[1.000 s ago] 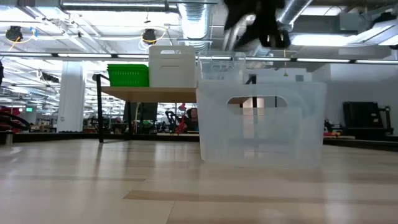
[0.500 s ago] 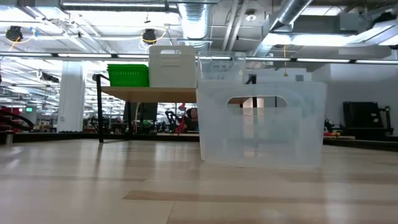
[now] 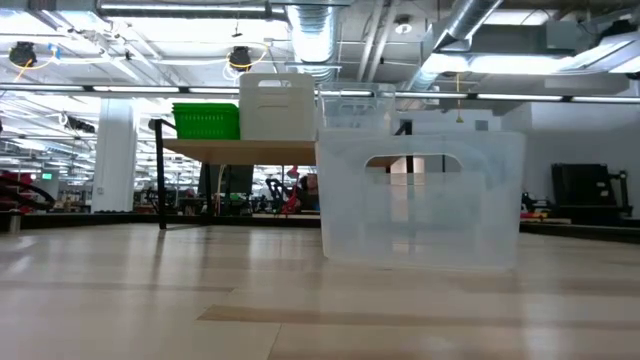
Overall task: Stack baskets on shelf by color
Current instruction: Stack the transparent bin on top of the transparent bin on the shelf
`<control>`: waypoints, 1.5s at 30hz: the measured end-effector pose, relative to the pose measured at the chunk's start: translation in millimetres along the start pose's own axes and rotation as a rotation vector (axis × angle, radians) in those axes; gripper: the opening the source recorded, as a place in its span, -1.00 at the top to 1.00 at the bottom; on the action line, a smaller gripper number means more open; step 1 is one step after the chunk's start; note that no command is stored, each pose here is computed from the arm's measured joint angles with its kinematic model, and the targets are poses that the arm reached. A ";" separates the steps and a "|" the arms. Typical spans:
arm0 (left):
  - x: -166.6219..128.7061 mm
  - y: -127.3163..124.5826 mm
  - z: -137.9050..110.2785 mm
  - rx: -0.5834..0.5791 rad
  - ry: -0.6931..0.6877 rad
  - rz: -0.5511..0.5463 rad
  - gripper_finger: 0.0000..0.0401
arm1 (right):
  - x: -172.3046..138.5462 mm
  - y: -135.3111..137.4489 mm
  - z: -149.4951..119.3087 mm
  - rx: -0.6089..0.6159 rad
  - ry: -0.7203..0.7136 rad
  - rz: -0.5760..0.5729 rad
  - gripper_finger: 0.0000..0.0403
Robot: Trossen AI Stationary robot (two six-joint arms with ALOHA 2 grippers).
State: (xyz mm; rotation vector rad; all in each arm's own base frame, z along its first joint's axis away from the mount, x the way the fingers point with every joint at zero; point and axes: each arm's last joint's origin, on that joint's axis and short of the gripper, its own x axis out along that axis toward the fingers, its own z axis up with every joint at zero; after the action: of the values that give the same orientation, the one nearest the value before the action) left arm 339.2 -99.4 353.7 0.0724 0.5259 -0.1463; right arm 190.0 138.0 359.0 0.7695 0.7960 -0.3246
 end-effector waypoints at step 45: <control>158.3 -32.5 -145.1 0.042 0.245 -0.077 -0.09 | -11.8 -2.9 -26.7 -0.073 0.045 -0.031 0.13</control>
State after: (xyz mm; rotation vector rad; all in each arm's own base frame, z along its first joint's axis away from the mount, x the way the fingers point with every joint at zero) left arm 397.6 -135.2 147.6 0.1121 0.7706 -0.2259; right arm 166.7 155.2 354.3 0.6986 0.8583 -0.3051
